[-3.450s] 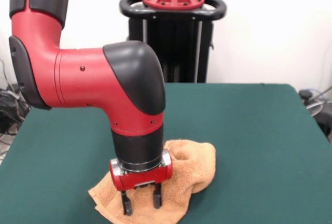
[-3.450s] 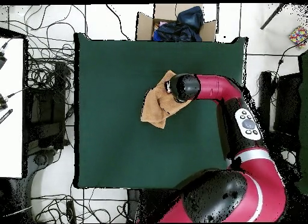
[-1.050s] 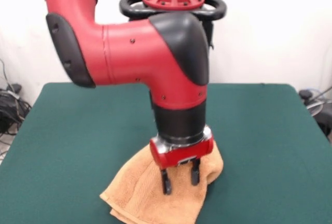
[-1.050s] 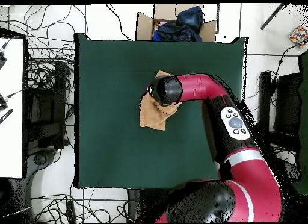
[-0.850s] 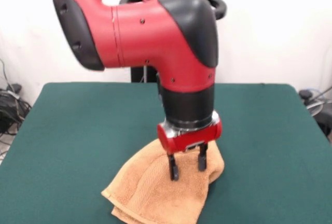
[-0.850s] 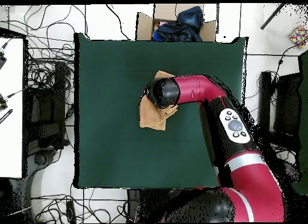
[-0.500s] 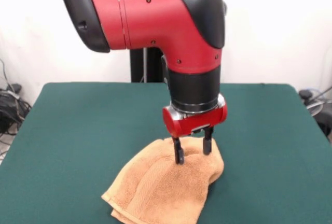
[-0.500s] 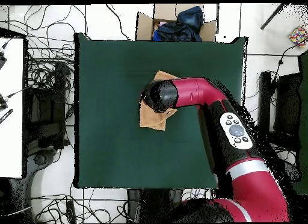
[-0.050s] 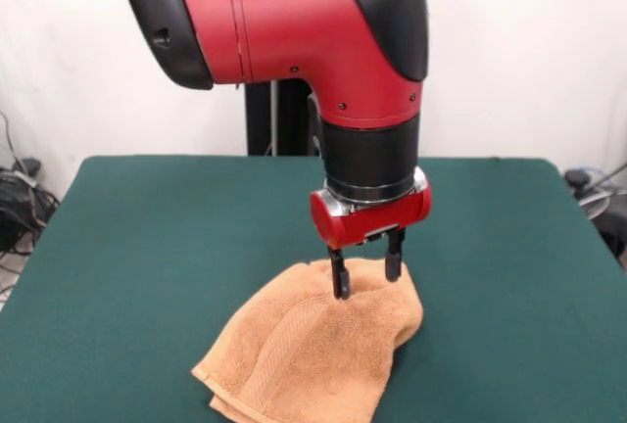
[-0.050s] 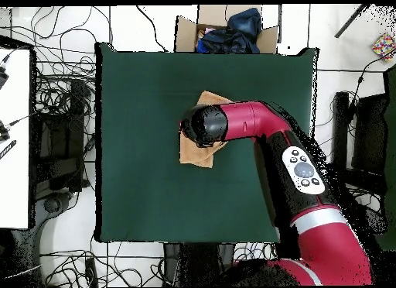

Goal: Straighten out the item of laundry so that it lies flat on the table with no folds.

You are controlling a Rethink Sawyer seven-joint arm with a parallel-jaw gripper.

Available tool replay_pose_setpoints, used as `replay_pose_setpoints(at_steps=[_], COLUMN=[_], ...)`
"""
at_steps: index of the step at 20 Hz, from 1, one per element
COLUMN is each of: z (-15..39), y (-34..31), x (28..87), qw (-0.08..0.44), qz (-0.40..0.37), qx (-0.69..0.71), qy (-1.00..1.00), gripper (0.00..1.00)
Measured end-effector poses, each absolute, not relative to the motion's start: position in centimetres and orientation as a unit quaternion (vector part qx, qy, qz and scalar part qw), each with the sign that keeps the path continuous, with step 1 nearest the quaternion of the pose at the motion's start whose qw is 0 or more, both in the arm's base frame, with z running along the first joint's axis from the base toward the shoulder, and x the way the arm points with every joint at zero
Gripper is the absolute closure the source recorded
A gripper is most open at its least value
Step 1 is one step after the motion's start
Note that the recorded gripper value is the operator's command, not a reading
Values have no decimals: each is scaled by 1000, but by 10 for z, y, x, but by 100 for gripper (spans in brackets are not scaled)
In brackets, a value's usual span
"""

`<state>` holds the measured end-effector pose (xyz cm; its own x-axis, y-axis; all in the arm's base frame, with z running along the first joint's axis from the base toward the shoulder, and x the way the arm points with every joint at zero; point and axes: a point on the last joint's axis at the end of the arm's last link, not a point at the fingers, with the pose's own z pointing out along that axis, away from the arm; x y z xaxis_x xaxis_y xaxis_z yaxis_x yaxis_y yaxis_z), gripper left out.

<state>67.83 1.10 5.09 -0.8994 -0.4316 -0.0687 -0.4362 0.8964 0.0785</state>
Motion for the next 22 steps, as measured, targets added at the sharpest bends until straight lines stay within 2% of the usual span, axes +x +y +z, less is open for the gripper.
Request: replay_pose_setpoints(at_steps=[11, 18, 22], z=[52, 31, -5], y=[6, -28, -44], x=[681, 732, 759], qw=[23, 23, 38], qz=[48, 47, 30], qx=[-216, -173, -162], qy=[975, 984, 986], gripper=[0, 0, 0])
